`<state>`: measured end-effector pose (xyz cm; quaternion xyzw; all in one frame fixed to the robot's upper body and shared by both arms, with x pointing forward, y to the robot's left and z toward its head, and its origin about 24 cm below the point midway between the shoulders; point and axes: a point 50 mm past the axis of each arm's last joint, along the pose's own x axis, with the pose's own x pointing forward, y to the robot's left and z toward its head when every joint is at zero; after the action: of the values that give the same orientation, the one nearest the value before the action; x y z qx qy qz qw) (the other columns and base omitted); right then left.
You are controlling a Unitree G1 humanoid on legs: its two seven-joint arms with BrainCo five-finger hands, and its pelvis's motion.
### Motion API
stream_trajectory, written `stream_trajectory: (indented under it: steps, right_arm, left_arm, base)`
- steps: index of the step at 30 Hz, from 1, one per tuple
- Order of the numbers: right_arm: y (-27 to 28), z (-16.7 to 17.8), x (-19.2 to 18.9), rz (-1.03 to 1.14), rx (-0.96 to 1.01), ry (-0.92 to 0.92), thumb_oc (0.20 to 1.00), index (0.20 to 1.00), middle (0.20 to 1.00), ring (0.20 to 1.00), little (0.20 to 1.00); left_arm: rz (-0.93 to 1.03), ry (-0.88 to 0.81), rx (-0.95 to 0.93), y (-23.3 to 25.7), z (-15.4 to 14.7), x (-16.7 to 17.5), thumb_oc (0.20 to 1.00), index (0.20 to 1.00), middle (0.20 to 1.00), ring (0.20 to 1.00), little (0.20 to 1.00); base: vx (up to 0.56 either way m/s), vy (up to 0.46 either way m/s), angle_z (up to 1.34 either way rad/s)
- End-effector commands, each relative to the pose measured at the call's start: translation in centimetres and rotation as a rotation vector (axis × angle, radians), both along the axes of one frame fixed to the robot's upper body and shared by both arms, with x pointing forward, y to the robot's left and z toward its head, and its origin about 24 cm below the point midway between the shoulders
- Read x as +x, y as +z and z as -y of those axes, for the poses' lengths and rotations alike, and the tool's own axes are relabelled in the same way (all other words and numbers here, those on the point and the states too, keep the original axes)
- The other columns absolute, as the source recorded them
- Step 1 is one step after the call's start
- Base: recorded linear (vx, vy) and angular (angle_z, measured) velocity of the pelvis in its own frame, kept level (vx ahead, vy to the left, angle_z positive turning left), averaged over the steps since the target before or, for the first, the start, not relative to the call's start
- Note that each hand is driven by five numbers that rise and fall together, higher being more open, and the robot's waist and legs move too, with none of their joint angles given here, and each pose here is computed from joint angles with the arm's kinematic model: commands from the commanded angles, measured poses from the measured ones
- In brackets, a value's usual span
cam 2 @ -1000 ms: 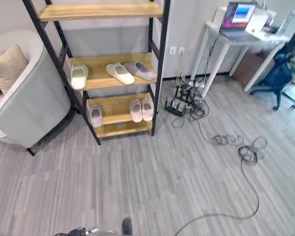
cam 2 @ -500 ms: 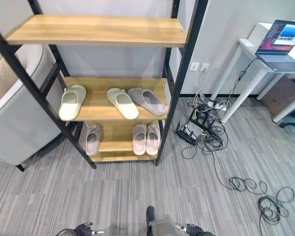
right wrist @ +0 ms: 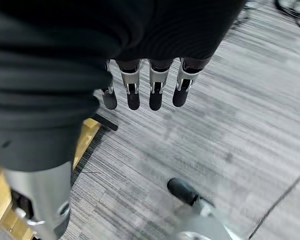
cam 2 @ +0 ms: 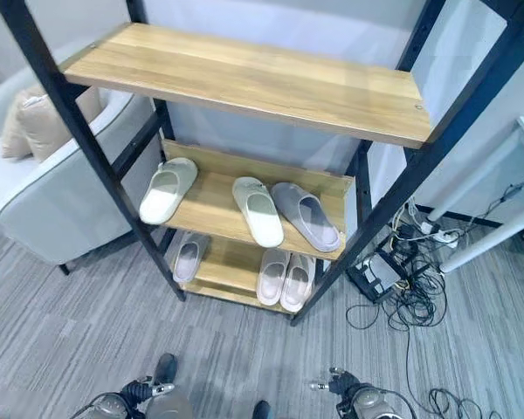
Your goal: Arrange the slippers neatly on the shoe rack.
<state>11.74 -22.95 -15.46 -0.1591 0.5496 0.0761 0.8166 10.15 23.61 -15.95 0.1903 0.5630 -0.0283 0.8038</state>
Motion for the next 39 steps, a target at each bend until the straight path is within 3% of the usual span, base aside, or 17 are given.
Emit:
stream_trajectory:
  steps: [1,6,8,10,14,16,24,27,29,30,31,33,34,35,39]
  right_arm:
    - [0.2,-1.6,1.4,0.059,0.017,0.064,1.000,1.000,1.000,1.000,1.000]
    - [1.1,-3.0,3.6,0.160,0.049,0.118,1.000,1.000,1.000,1.000,1.000]
    - [3.9,-3.8,6.4,0.392,0.127,0.213,1.000,1.000,1.000,1.000,1.000]
    - [4.4,-1.7,7.3,0.423,0.021,0.205,1.000,1.000,1.000,1.000,1.000]
    - [6.9,-3.4,9.3,0.600,0.027,0.311,1.000,1.000,1.000,1.000,1.000]
    - [7.8,-5.0,8.4,0.641,0.081,0.433,1.000,1.000,1.000,1.000,1.000]
    - [8.9,-4.9,2.6,0.601,0.194,0.696,1.000,1.000,1.000,1.000,1.000]
    - [8.7,-3.7,-3.0,0.416,0.231,0.992,1.000,1.000,1.000,1.000,1.000]
    - [8.2,-3.4,-5.4,0.323,0.261,1.074,1.000,1.000,1.000,1.000,1.000]
    - [9.5,-5.6,-3.4,0.430,0.255,1.284,1.000,1.000,1.000,1.000,1.000]
    - [9.8,-8.3,-3.9,0.481,0.316,1.336,1.000,1.000,1.000,1.000,1.000]
    - [11.0,-10.0,-4.2,0.559,0.381,1.349,1.000,1.000,1.000,1.000,1.000]
    - [9.3,-9.0,-0.1,0.439,0.280,1.241,1.000,1.000,1.000,1.000,1.000]
    - [11.7,-9.9,-0.2,0.534,0.432,1.112,1.000,1.000,1.000,1.000,1.000]
    - [13.2,-11.7,1.4,0.718,0.406,1.181,1.000,1.000,1.000,1.000,1.000]
  left_arm:
    - [-0.040,-0.095,0.012,-0.3,0.9,-0.3,1.000,1.000,1.000,1.000,1.000]
    - [0.021,-0.109,0.056,0.4,-0.2,1.4,1.000,1.000,1.000,1.000,1.000]
    - [0.066,-0.098,0.058,0.7,-0.3,2.0,1.000,1.000,1.000,1.000,1.000]
    - [0.067,-0.144,0.025,0.5,0.9,2.3,1.000,1.000,1.000,1.000,1.000]
    - [0.071,-0.166,0.021,0.4,1.8,2.5,1.000,1.000,1.000,1.000,1.000]
    - [0.075,-0.173,-0.001,0.1,2.9,2.4,1.000,1.000,1.000,1.000,1.000]
    - [0.023,-0.173,-0.021,-0.4,2.9,0.4,1.000,1.000,1.000,1.000,1.000]
    - [0.022,-0.174,-0.012,-0.4,2.3,0.0,1.000,1.000,1.000,1.000,1.000]
    - [0.033,-0.168,-0.005,-0.3,2.3,0.1,1.000,1.000,1.000,1.000,1.000]
    - [0.045,-0.170,0.019,-0.2,1.9,0.3,1.000,1.000,1.000,1.000,1.000]
    - [0.080,-0.163,0.023,-0.1,2.1,0.7,1.000,1.000,1.000,1.000,1.000]
    - [0.093,-0.161,0.012,-0.1,2.9,1.3,1.000,1.000,1.000,1.000,1.000]
    - [0.075,-0.207,0.010,-0.1,3.2,1.4,1.000,1.000,1.000,1.000,1.000]
    - [0.083,-0.216,-0.034,-0.4,4.2,0.7,1.000,1.000,1.000,1.000,1.000]
    - [0.068,-0.195,-0.016,-0.5,4.0,0.1,1.000,1.000,1.000,1.000,1.000]
  base:
    - [0.17,0.356,-0.29]
    - [0.09,0.303,-0.23]
    - [-0.01,0.182,-0.13]
    - [-0.01,0.115,-0.23]
    - [-0.01,0.065,-0.07]
    - [0.00,0.000,0.00]
    - [0.00,-0.005,-0.01]
    - [0.03,-0.044,-0.04]
    - [0.08,-0.050,-0.02]
    - [0.09,-0.060,0.00]
    - [0.07,-0.045,0.00]
    - [0.02,-0.032,0.16]
    - [0.08,-0.057,0.33]
    - [0.08,-0.052,0.42]
    - [0.03,-0.028,0.07]
